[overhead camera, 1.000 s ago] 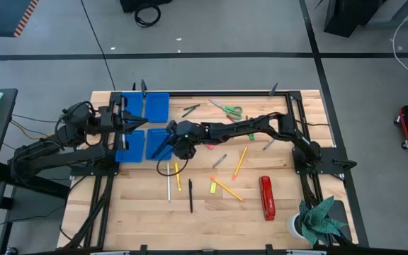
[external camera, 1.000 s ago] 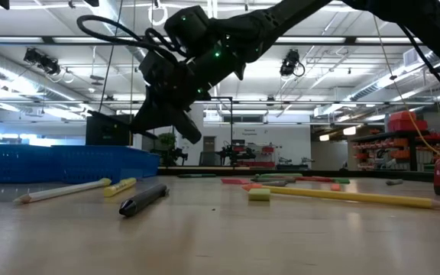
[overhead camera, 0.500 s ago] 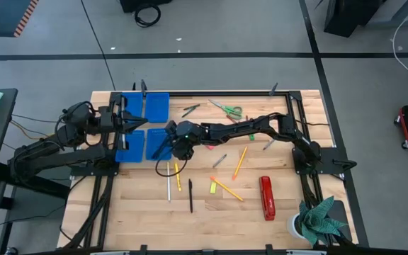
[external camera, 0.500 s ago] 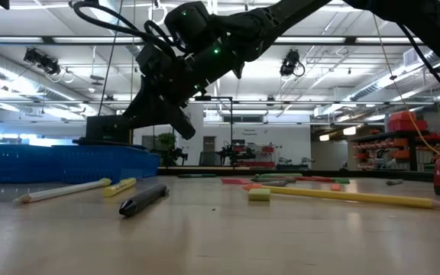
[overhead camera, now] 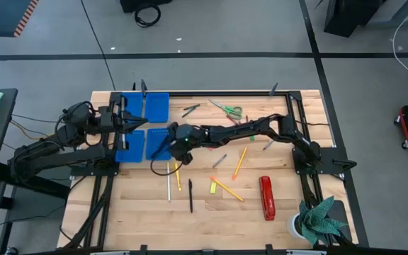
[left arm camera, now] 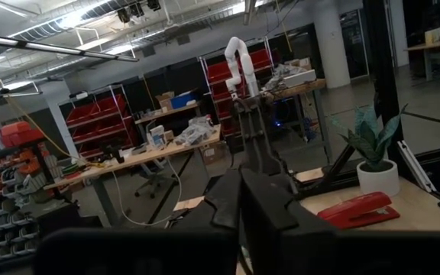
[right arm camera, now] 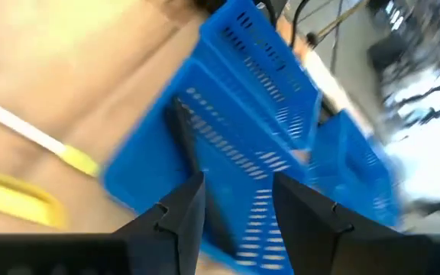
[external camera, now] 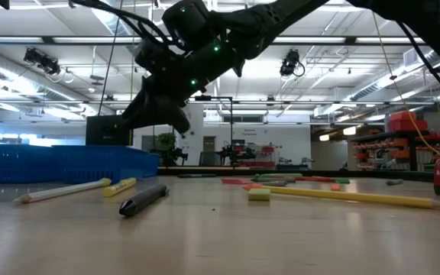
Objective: Sort crayons/erasers/pens/pencils in bins
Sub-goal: Put the pink eraser into the top right blue bin
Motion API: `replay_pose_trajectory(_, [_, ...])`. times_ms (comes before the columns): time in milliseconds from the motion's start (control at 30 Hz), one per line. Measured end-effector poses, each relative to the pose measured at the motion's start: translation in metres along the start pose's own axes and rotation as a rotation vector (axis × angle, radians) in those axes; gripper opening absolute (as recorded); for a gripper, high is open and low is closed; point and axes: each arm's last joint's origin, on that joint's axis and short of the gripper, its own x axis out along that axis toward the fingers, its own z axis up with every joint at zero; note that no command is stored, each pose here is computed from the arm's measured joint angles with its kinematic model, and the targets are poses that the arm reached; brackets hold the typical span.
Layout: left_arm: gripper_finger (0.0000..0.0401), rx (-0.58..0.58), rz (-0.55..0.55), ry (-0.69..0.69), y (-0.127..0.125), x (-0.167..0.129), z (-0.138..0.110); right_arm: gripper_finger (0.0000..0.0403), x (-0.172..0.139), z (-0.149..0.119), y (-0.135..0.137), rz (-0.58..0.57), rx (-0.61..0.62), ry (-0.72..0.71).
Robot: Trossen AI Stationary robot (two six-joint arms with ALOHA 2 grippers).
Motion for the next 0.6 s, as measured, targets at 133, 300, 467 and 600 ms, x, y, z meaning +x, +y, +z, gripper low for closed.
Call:
replay_pose_trajectory(133, [0.0025, 0.0, 0.0, 0.0, 0.0, 0.0, 0.0, 0.016, -0.001, 0.01, 0.017, 0.052, 0.246, 0.017])
replay_pose_trajectory(300, [0.0014, -0.001, 0.0, 0.001, 0.0, 0.0, 0.0, 0.016, -0.006, 0.03, 0.031, 0.106, 0.675, 0.059])
replay_pose_trajectory(467, [0.0016, -0.001, 0.0, 0.001, 0.0, 0.0, 0.0, 0.016, -0.013, 0.048, 0.046, 0.159, 0.977, 0.131])
replay_pose_trajectory(600, [0.0023, -0.007, 0.0, 0.001, 0.0, 0.0, 0.0, 0.016, -0.018, 0.052, 0.063, 0.155, 1.124, 0.236])
